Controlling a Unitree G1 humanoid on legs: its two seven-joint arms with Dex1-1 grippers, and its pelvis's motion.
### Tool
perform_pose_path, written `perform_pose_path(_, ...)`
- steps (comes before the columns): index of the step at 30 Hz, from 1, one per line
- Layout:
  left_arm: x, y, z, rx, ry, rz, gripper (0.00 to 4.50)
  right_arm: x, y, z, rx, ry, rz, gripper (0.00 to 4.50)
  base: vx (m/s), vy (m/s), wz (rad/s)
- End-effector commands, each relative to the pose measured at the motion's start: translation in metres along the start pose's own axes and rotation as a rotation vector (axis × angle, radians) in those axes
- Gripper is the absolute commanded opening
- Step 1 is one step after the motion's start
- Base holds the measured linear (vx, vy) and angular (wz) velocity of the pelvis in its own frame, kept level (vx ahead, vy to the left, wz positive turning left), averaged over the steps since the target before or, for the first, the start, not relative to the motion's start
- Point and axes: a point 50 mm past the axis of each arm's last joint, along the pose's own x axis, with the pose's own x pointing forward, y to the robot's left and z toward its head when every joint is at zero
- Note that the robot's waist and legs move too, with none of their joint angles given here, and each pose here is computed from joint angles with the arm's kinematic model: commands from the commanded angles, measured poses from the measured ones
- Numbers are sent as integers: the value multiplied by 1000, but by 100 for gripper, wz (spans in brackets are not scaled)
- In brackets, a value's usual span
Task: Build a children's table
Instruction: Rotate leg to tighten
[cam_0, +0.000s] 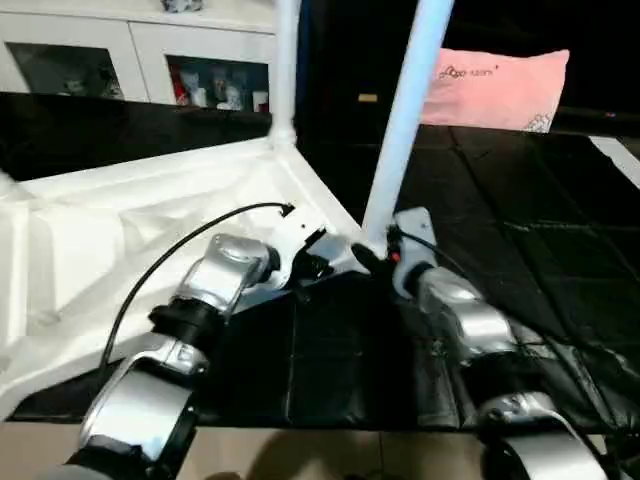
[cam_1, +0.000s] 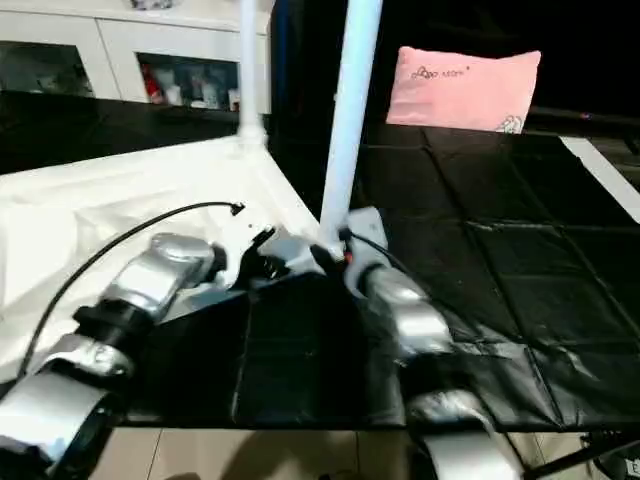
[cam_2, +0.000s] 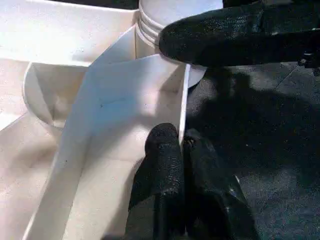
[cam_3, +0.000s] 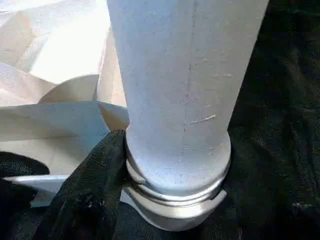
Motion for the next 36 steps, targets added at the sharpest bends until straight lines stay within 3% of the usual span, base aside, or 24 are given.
perform_pose_path(1,12,-15,22,59,-53,-31,0,10,42,-9,20,33,147,301,0,0,0)
perform_pose_path(3,11,-14,21,65,-44,-28,0,9,40,-9,8,22,145,336,0,0,0)
perform_pose_path(5,7,-9,17,74,-23,-13,0,5,33,-7,-12,-12,134,343,0,0,0)
perform_pose_path(8,-3,1,8,106,-5,-8,0,-9,14,-3,-1,-97,163,378,0,0,0)
perform_pose_path(12,-11,6,2,127,-2,-26,0,-22,-2,-1,-37,-137,202,409,0,0,0)
perform_pose_path(16,-22,8,-5,150,10,-104,0,-41,-24,3,-132,-148,308,444,0,0,0)
perform_pose_path(18,-25,8,-7,155,17,-123,0,-45,-28,5,-152,-149,336,444,0,0,0)
perform_pose_path(20,-33,9,-11,208,31,-197,0,-56,-37,12,-234,-135,441,444,0,0,0)
perform_pose_path(26,-45,4,-16,305,45,-363,0,-67,-45,18,-349,-51,634,444,0,0,0)
perform_pose_path(36,-54,-3,-20,436,144,-551,0,-64,-32,19,-471,45,852,444,0,0,0)
